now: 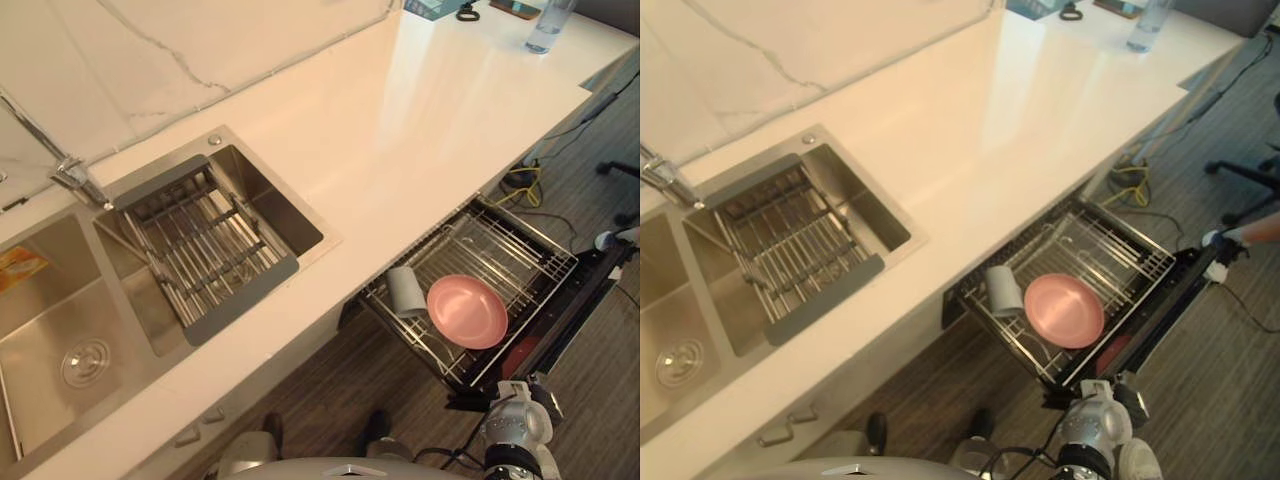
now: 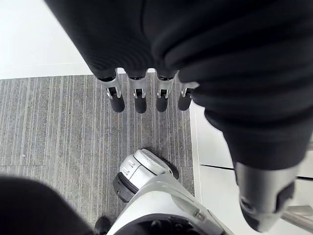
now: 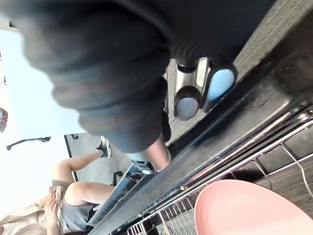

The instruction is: Walk over to the sink, pick up the cup, carry it to the dishwasher, place the cup inside the dishwasher, then close the dishwasher door

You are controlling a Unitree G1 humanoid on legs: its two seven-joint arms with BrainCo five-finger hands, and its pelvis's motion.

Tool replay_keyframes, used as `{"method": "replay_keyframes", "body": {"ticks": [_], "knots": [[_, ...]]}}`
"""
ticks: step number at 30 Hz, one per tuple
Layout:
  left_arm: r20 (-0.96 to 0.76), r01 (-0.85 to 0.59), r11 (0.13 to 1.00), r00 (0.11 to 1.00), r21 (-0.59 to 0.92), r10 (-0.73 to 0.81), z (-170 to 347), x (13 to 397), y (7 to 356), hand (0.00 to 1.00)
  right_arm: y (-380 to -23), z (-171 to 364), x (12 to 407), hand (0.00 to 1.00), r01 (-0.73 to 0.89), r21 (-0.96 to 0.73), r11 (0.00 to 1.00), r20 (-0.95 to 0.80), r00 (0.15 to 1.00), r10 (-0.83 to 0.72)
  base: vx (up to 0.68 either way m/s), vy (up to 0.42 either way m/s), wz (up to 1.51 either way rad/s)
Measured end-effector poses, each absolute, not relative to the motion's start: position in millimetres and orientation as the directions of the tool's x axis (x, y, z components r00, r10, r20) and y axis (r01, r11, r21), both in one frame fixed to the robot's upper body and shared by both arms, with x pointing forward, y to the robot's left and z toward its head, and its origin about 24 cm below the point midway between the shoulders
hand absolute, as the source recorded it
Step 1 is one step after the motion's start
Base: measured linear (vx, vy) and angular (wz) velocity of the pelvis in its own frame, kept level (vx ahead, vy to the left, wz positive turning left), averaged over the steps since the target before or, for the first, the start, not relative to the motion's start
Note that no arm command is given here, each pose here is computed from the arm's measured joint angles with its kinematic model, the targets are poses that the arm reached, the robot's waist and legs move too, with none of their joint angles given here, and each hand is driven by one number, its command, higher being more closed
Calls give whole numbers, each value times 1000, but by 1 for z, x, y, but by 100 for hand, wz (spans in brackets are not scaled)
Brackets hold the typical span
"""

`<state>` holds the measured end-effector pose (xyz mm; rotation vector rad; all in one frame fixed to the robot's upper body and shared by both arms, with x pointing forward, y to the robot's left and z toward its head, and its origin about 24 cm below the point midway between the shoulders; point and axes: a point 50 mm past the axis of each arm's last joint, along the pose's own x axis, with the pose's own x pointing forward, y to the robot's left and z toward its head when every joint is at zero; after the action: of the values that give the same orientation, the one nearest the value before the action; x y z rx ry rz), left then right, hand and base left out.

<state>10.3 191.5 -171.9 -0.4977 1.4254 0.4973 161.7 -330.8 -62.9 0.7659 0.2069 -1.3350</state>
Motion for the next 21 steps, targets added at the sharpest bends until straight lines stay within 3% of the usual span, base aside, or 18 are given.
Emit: {"method": "replay_keyframes", "body": {"ticks": [10,21], "knots": [[-991,-561,821,127,-105,-40,-173,16,176,0,-330,-40,184,100,890,447,85,-449,306,-839,-67,-9,12],[-977,-518,838,200,-171,-76,-172,33,170,0,-315,20,258,100,692,673,259,-254,546,-798,-56,-31,11]]}}
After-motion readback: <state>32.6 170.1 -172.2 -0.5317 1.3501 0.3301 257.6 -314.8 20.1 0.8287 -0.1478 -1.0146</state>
